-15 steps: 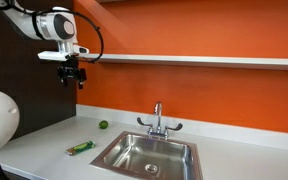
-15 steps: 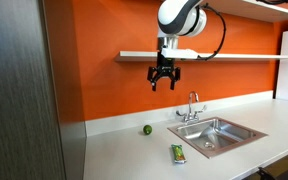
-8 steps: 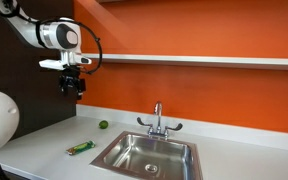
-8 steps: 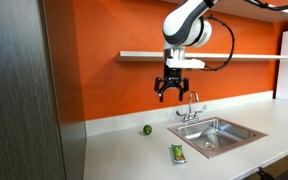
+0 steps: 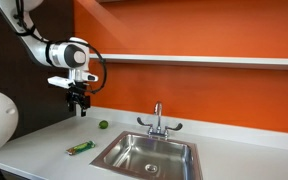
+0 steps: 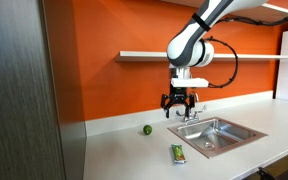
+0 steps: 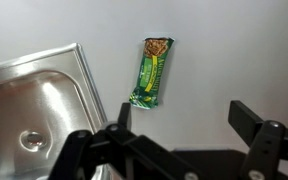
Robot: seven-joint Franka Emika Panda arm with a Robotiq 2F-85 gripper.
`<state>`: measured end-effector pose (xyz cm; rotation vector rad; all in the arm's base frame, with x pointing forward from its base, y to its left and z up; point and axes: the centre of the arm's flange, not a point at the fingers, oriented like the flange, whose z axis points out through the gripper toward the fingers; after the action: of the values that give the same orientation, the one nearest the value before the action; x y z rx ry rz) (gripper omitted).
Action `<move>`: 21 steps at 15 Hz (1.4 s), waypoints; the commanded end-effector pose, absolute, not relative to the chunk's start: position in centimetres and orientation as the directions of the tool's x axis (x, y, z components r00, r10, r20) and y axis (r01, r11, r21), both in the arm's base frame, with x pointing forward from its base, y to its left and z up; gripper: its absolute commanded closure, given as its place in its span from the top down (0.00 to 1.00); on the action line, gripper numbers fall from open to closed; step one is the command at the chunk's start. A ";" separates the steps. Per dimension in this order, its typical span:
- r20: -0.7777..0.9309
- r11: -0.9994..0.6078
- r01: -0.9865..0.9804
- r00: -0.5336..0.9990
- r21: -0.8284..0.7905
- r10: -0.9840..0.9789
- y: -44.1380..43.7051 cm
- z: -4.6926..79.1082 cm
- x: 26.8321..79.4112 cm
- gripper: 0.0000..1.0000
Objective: Pick up one object from the counter and put it on the shelf
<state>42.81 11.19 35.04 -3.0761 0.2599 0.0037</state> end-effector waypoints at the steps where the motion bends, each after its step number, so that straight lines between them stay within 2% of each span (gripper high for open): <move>1: -0.029 -0.976 -0.207 0.978 -0.071 -0.206 10.9 31.6 43.9 1.00; 21: -0.180 -0.946 -0.313 0.938 -0.086 -0.295 11.3 19.6 43.5 1.00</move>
<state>43.08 11.16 20.76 -2.9991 0.4512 0.2565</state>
